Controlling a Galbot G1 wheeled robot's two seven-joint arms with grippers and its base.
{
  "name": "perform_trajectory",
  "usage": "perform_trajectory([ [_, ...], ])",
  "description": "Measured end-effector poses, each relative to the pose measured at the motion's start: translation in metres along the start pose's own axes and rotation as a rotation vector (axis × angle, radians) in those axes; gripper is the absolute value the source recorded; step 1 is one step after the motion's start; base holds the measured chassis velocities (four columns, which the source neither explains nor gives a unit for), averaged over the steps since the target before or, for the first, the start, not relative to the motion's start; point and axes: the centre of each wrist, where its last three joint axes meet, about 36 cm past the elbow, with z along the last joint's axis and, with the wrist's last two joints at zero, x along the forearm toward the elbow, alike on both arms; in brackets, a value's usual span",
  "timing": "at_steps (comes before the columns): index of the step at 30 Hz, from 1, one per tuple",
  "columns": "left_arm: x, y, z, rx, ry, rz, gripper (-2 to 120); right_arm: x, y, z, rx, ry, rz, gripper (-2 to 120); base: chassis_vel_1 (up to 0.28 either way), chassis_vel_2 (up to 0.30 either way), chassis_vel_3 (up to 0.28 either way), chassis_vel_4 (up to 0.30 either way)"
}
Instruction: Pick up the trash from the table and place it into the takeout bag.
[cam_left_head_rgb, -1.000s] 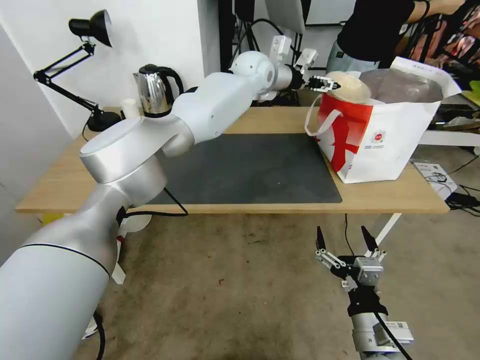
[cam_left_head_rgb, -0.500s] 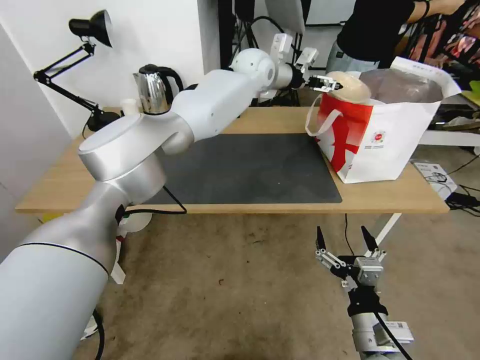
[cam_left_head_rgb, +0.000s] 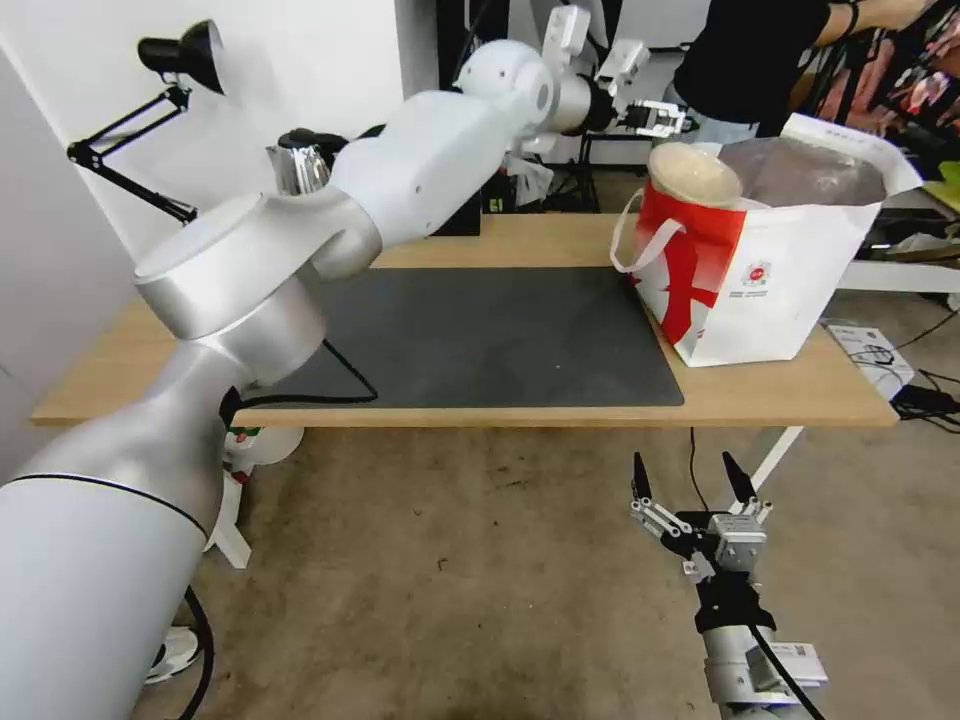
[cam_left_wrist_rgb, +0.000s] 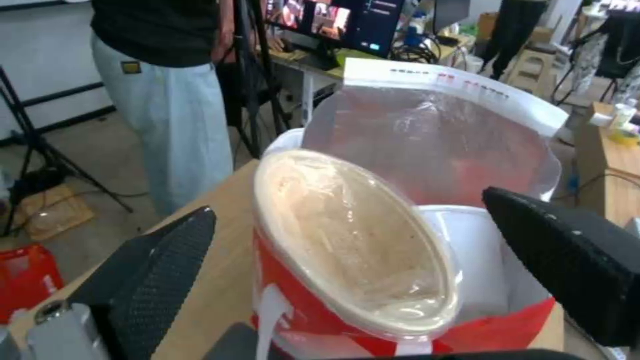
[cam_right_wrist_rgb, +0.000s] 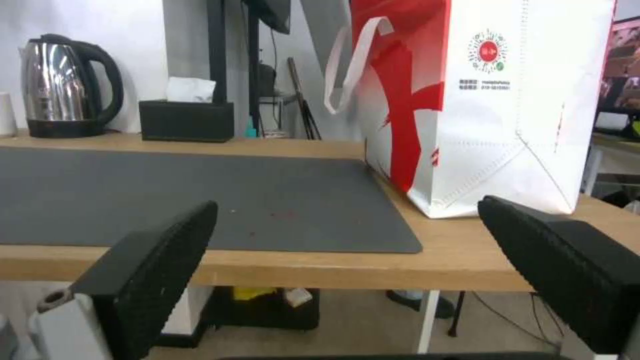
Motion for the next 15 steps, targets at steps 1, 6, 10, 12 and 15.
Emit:
perform_trajectory([
  [1, 0.002, 0.001, -0.003, -0.003, 0.002, -0.007, 100, 0.000, 0.000, 0.000, 0.000, 0.000, 0.000, 100, 0.000, 0.000, 0.000, 0.000],
  [6, 0.013, 0.008, -0.012, -0.022, 0.003, -0.029, 100, 0.000, 0.000, 0.000, 0.000, 0.000, 0.000, 100, 0.000, 0.000, 0.000, 0.000],
  [10, 0.026, 0.017, -0.016, -0.026, -0.015, -0.047, 100, 0.000, 0.000, 0.000, 0.000, 0.000, 0.000, 100, 0.000, 0.000, 0.000, 0.000],
  [12, 0.030, 0.019, -0.017, -0.027, -0.023, -0.051, 100, 0.000, 0.000, 0.000, 0.000, 0.000, 0.000, 100, 0.000, 0.000, 0.000, 0.000],
  [15, 0.052, 0.027, -0.018, -0.033, -0.082, -0.085, 100, 0.000, 0.000, 0.000, 0.000, 0.000, 0.000, 100, 0.000, 0.000, 0.000, 0.000],
])
